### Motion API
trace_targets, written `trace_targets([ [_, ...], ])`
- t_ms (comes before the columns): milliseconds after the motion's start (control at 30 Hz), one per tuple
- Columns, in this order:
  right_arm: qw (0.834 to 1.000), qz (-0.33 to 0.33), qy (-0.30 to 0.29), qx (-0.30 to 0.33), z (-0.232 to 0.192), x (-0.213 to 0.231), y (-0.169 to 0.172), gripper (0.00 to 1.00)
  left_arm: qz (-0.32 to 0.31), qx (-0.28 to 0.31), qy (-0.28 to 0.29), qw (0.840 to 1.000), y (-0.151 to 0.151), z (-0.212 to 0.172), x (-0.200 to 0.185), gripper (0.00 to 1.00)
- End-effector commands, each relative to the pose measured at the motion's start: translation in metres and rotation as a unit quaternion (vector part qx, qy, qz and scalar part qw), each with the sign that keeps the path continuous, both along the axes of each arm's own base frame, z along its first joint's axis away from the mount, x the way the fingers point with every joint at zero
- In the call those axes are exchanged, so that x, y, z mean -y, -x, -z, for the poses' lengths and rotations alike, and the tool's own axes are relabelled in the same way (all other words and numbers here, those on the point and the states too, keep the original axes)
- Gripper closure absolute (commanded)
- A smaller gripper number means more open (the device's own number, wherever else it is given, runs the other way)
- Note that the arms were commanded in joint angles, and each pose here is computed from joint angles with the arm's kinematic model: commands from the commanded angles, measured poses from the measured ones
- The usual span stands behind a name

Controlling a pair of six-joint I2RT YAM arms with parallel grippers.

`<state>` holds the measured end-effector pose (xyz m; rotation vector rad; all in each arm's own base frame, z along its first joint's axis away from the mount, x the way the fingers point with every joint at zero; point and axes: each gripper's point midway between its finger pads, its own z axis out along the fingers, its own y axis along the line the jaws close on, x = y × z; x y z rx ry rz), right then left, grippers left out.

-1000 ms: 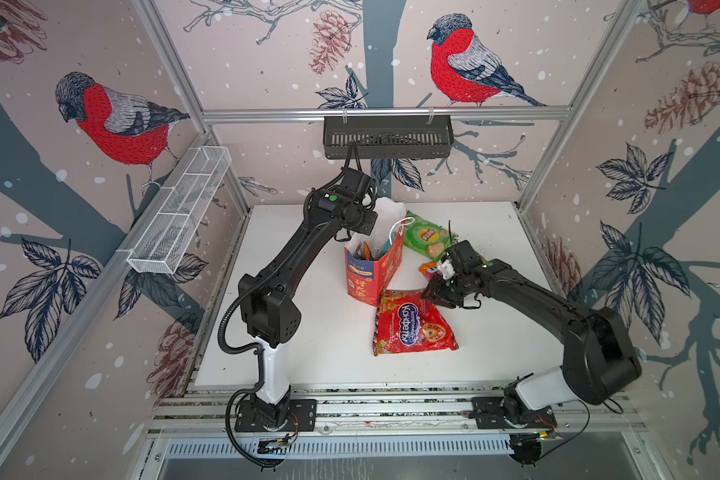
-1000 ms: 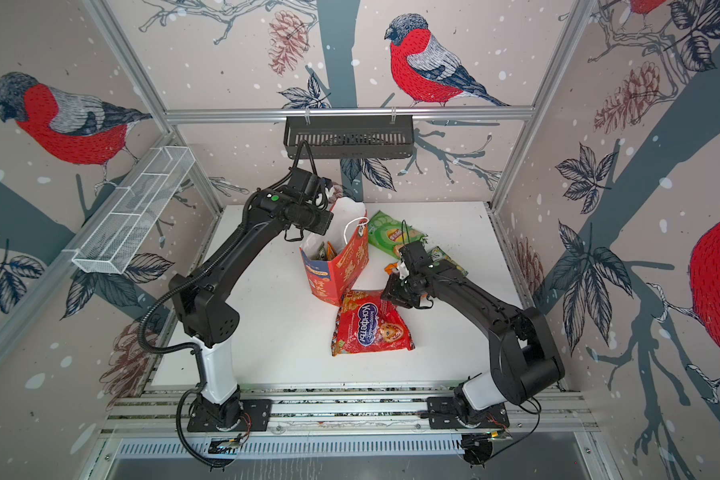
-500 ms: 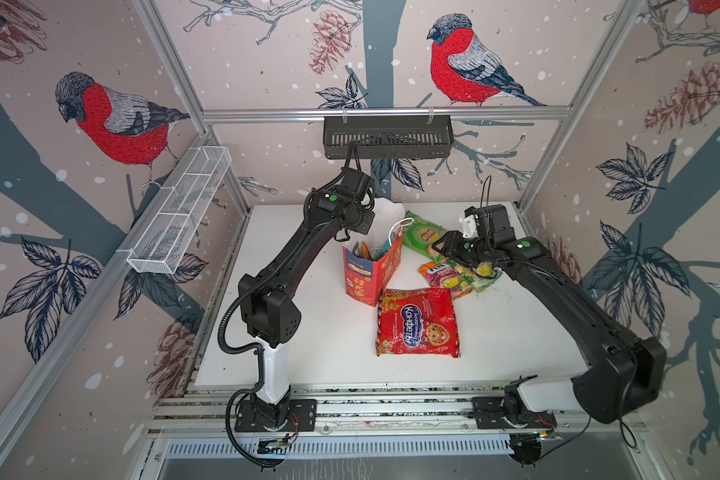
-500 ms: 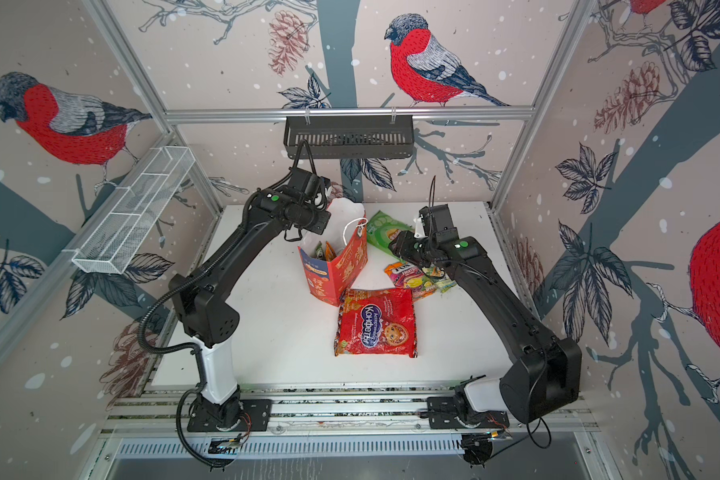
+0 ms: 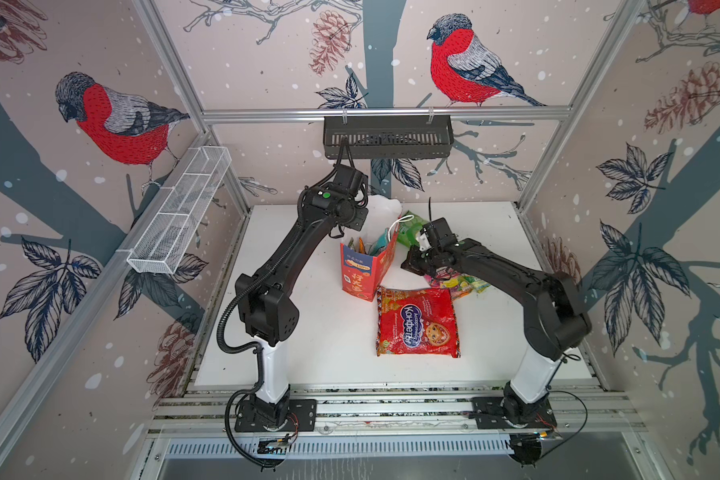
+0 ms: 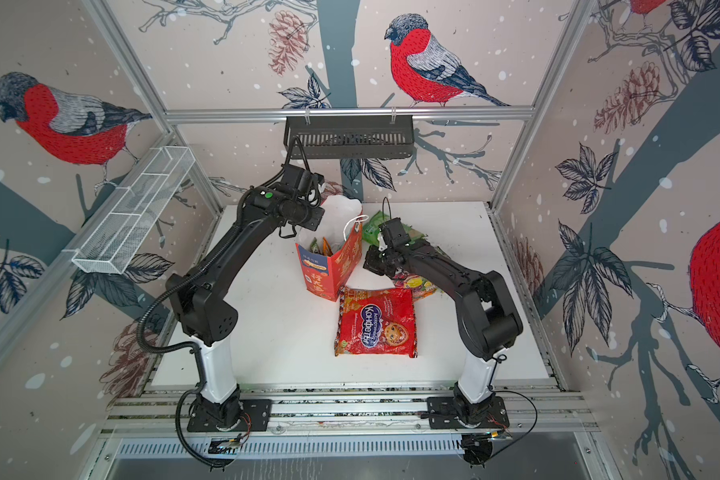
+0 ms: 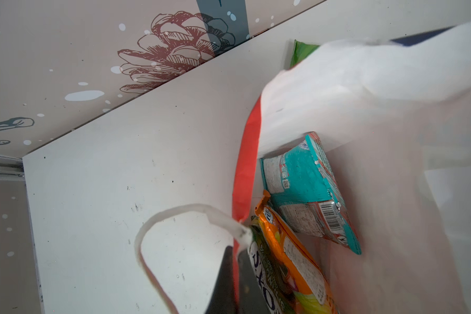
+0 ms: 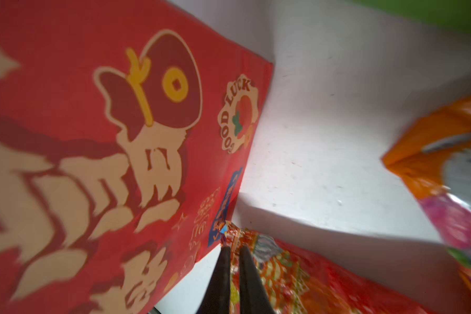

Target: Take the snacks out of the paper bag

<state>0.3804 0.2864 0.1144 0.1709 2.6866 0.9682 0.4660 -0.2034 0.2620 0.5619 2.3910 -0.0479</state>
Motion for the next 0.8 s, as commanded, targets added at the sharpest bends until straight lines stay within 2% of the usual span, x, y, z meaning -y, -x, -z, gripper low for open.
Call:
trace_targets([
  [0,1.0,-0.003,-0.028,0.006,0.005,-0.021,-0.016,0.89,0.01,0.013,0.019,1.0,-0.006,-0.01,0.003,1.0],
  [167,1.0,-0.002,-0.02,-0.02,0.036,-0.031,-0.025,0.91,0.011,0.016,0.024,1.0,-0.014,-0.011,-0.007,1.0],
  [400,0.999,-0.004,-0.019,-0.027,0.057,-0.043,-0.046,0.91,0.02,0.016,0.035,0.999,-0.023,-0.01,-0.003,1.0],
  [767,0.991,-0.054,-0.114,-0.044,0.065,-0.098,-0.069,0.93,0.033,0.047,0.067,0.996,-0.028,-0.036,0.008,1.0],
])
